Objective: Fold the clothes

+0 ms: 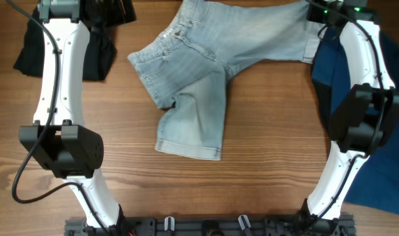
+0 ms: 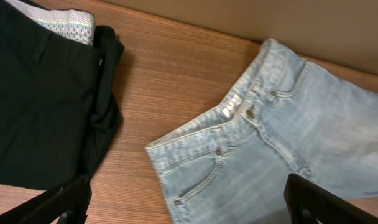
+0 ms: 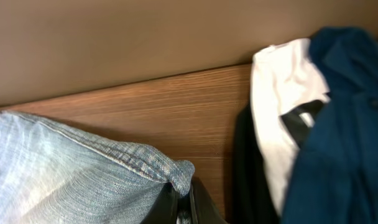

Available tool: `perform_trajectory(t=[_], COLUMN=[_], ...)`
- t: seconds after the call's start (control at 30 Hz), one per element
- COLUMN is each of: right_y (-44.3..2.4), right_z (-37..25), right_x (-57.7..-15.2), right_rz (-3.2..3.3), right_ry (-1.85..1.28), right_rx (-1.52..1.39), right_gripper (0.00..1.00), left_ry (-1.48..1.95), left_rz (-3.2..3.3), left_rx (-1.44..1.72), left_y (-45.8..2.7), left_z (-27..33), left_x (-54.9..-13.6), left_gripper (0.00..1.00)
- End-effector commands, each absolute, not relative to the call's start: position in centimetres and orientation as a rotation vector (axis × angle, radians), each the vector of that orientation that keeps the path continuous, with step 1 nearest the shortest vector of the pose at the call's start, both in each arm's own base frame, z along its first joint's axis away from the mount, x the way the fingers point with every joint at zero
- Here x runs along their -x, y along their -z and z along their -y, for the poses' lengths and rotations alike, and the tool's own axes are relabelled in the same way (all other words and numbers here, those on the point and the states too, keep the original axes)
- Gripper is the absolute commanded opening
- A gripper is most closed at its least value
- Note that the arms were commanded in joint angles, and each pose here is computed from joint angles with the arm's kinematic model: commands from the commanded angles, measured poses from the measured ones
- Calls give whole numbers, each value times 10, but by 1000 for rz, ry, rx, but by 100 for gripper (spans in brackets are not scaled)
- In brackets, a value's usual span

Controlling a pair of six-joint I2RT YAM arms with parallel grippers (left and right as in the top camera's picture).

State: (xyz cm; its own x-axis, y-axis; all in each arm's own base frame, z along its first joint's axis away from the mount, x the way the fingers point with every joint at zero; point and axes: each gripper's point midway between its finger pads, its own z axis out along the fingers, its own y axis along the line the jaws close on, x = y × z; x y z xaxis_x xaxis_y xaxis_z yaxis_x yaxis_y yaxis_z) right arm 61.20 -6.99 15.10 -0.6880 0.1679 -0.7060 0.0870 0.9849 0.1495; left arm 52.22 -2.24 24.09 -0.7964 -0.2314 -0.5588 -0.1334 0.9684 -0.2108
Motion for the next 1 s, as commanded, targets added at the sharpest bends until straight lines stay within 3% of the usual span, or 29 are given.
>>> perform_trajectory(t=[0.0, 0.03, 0.1, 0.23, 0.5, 0.97], right_y=[-161, -156, -150, -144, -166, -166], right_z=[78, 78, 77, 64, -9, -75], right_x=[-610, -605, -598, -569, -517, -512], right_rz=[-2328, -2356, -2395, -2513, -2624, -2641], right_ry=[-140, -137, -144, -185, -562, -607], right_rx=[-214, -222, -230, -201, 5, 161], right_gripper=[4, 25, 100, 100, 100, 99], left_ry=[237, 236, 233, 196, 167, 297], left_rz=[-2517, -2522, -2537, -2619, -2773, -2869], left_rx=[256, 257, 254, 153, -247, -258], left_y=[-234, -231, -224, -183, -91, -27], left_z=[28, 28, 28, 28, 32, 46], left_x=[-524, -525, -526, -534, -538, -535], left_gripper=[100, 100, 100, 100, 100, 98])
